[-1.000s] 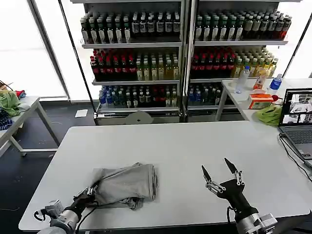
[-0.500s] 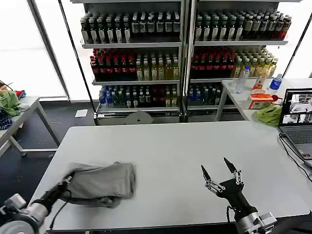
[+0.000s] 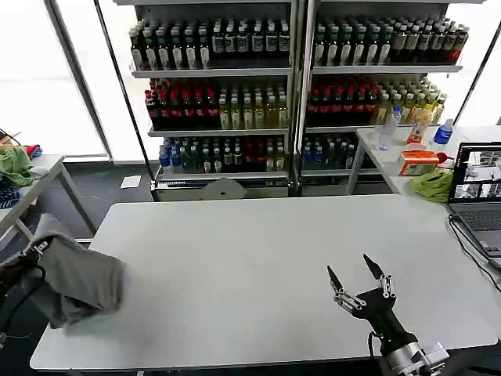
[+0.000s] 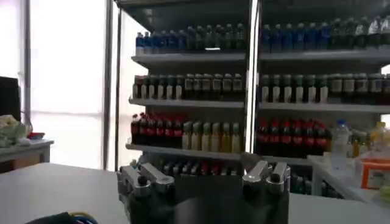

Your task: Fold and organize the clothes.

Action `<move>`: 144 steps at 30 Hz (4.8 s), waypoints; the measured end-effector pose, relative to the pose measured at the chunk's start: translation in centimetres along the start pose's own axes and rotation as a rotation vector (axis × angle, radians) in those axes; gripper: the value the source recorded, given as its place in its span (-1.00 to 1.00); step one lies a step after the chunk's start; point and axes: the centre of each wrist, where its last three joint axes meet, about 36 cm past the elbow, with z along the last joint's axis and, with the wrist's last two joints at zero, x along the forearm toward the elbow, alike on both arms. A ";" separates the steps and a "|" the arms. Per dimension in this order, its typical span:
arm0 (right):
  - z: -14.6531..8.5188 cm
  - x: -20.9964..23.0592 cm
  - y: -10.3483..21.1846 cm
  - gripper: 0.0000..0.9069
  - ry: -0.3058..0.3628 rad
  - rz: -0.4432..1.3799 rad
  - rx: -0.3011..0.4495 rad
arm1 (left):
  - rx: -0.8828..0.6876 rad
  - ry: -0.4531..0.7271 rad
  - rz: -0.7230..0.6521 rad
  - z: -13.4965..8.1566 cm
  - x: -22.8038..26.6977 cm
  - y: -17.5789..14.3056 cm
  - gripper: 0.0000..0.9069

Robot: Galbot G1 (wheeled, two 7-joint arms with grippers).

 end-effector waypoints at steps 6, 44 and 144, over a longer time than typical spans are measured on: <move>0.0 0.3 -0.2 1.00 -0.004 0.013 -0.001 | -0.072 0.033 0.062 1.2 -1.0 -3.3 -1.00; 1.1 -3.8 2.3 1.00 0.324 0.046 -0.145 | 0.185 0.336 0.522 18.0 -13.1 -26.5 1.00; 4.8 -13.7 7.6 1.00 0.402 -0.067 -0.054 | -0.111 -0.195 0.190 9.0 -5.7 -8.8 1.00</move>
